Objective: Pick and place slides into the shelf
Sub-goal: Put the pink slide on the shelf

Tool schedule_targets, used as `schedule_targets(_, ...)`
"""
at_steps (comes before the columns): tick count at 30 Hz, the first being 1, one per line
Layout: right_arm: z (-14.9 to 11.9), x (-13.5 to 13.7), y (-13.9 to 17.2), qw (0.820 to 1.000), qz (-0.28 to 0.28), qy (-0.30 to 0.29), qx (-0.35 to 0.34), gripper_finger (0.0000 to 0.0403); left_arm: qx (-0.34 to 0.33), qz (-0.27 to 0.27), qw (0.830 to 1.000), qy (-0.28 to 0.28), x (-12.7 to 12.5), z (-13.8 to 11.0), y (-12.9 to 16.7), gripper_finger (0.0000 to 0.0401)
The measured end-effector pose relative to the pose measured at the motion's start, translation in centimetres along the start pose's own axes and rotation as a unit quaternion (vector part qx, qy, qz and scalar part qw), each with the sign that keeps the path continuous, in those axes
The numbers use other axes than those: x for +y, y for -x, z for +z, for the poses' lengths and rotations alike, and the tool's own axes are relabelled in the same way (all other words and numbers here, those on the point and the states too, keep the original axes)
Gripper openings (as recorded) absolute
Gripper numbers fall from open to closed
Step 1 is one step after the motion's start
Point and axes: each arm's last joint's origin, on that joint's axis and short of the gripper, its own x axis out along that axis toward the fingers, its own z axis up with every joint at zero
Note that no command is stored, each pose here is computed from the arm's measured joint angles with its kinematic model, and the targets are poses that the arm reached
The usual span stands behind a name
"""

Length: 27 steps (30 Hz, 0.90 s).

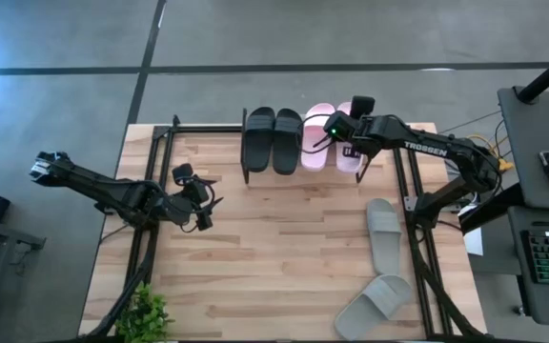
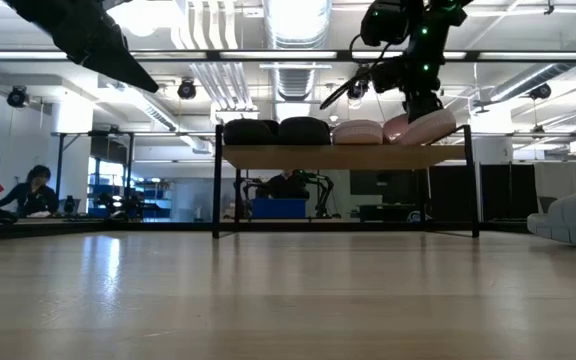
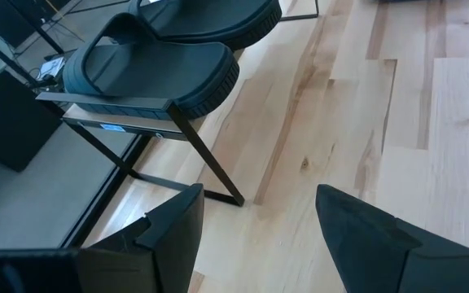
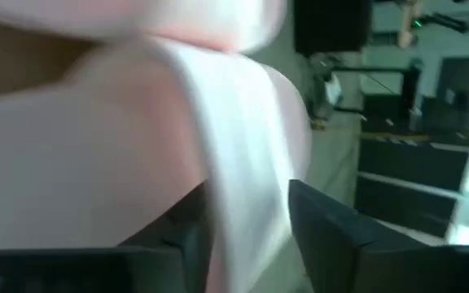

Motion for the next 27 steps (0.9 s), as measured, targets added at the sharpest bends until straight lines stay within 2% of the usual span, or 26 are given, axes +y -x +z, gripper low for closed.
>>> schedule_targets(5,-0.3,-1.4,1.9,0.998,-0.012,-0.053,-0.015,0.0181,0.0,-0.001,1.0,0.0,0.0,0.0,0.0,0.0223)
schedule_targets(13,-1.2,-3.0,4.1,0.988,-0.012,-0.153,-0.035,0.0177,0.0,-0.001,1.0,0.0,0.0,0.0,0.0,0.0223)
schedule_targets(27,0.6,-0.4,1.4,0.995,0.006,-0.102,0.011,0.0175,0.003,0.0,1.0,-0.002,-0.1,-0.2,-0.1,0.0223)
